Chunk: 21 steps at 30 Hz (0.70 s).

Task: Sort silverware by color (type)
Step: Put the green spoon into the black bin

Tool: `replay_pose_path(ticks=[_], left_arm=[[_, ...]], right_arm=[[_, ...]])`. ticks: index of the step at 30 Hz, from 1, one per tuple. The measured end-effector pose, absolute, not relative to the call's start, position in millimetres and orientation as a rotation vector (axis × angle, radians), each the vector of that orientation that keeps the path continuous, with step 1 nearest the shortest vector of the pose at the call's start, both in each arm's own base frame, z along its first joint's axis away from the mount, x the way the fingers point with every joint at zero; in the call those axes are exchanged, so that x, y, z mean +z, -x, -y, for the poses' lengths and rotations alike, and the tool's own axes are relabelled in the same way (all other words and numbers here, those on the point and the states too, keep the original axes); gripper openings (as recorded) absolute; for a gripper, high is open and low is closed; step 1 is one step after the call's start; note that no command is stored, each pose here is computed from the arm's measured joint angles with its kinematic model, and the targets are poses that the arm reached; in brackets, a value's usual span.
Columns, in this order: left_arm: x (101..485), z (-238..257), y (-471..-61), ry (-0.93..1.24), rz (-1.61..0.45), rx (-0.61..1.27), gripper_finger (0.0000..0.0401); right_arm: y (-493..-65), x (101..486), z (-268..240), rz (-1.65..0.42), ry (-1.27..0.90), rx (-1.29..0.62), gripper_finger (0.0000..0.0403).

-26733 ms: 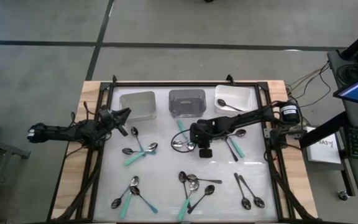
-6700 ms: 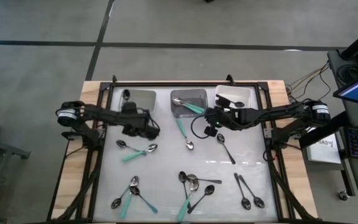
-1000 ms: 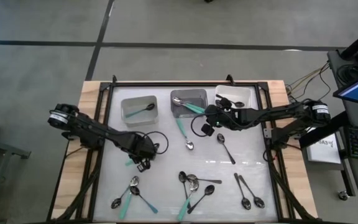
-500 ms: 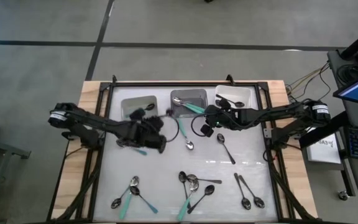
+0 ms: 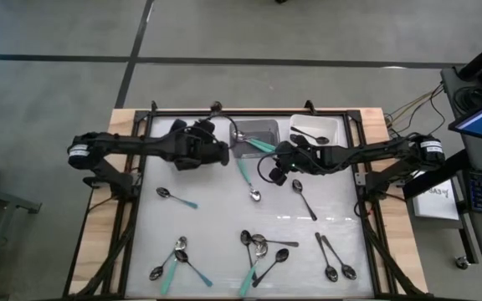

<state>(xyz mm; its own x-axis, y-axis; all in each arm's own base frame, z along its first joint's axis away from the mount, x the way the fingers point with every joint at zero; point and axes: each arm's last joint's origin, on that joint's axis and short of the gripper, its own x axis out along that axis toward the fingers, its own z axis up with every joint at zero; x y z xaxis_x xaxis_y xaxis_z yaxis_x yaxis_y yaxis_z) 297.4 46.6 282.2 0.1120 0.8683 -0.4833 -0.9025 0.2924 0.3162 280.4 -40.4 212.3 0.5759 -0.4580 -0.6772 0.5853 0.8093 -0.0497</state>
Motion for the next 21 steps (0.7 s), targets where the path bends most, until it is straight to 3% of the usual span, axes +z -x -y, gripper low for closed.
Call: replay_pose_path(ticks=[10, 21], left_arm=[[278, -49, -312, 0.062, -0.548, 1.368, 0.0036], [266, -53, -363, -0.078, -0.672, 1.320, 0.0036]], right_arm=[[-282, 213, 40, -0.723, -0.210, -0.596, 0.0093], [-288, 220, 41, -0.622, -0.227, -0.581, 0.0093]])
